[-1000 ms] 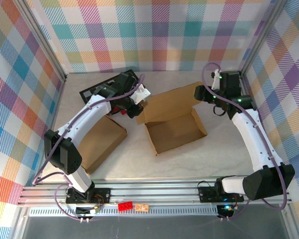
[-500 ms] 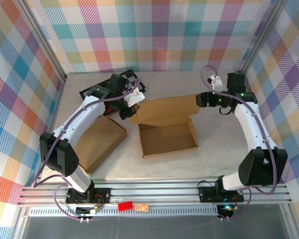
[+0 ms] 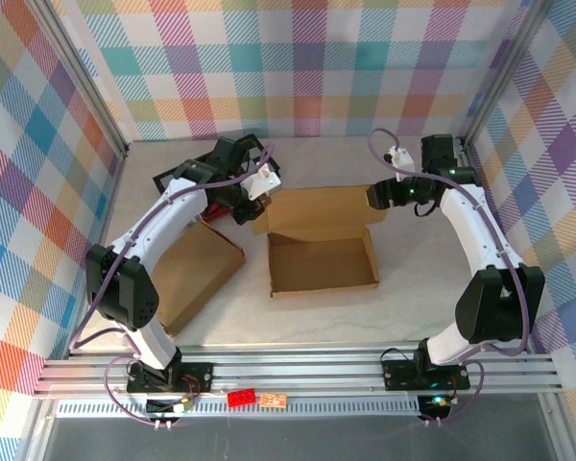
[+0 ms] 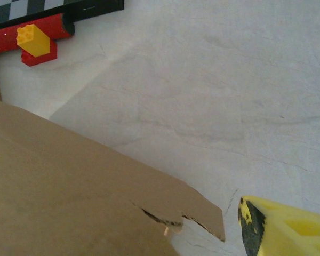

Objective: Fold the paper box

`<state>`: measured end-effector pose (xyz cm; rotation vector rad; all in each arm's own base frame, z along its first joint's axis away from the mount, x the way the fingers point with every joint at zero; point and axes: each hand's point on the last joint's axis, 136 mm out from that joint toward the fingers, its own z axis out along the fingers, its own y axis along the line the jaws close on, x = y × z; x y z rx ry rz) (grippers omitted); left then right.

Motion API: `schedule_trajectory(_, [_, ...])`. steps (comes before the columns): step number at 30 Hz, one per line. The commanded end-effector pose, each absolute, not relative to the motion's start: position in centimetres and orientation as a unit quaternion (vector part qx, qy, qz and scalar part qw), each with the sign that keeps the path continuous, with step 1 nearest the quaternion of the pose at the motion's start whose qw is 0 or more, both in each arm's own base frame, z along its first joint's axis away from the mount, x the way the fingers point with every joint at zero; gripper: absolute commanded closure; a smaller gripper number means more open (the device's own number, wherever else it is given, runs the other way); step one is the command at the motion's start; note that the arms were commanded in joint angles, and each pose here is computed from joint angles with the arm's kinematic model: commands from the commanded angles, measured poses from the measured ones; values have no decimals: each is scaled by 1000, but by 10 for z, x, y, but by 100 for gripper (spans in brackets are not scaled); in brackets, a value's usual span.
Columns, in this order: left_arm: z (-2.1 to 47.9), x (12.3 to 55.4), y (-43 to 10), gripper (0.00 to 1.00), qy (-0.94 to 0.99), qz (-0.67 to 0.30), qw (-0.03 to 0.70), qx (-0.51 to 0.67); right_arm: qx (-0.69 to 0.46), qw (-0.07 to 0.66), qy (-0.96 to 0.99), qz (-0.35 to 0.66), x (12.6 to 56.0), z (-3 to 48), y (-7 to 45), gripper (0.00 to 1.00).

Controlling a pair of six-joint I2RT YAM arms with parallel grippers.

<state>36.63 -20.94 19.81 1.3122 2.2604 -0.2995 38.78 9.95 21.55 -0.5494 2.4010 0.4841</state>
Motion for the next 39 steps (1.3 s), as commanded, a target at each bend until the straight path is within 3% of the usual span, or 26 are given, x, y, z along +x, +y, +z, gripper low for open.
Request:
schedule_trajectory(1, [206,379,-209,100,830,-115,267,475,-208,297,915,176,385,205,96,25])
schedule_trajectory(11, [199,385,-210,100,836,-117,263,467,-215,284,914,195,383,190,103,39])
schedule_trajectory(19, [201,393,-213,100,846,-119,269,444,-219,279,918,179,387,184,105,61])
schedule_trajectory(39, [206,423,-232,100,902,-102,294,300,-165,305,934,83,391,187,101,85])
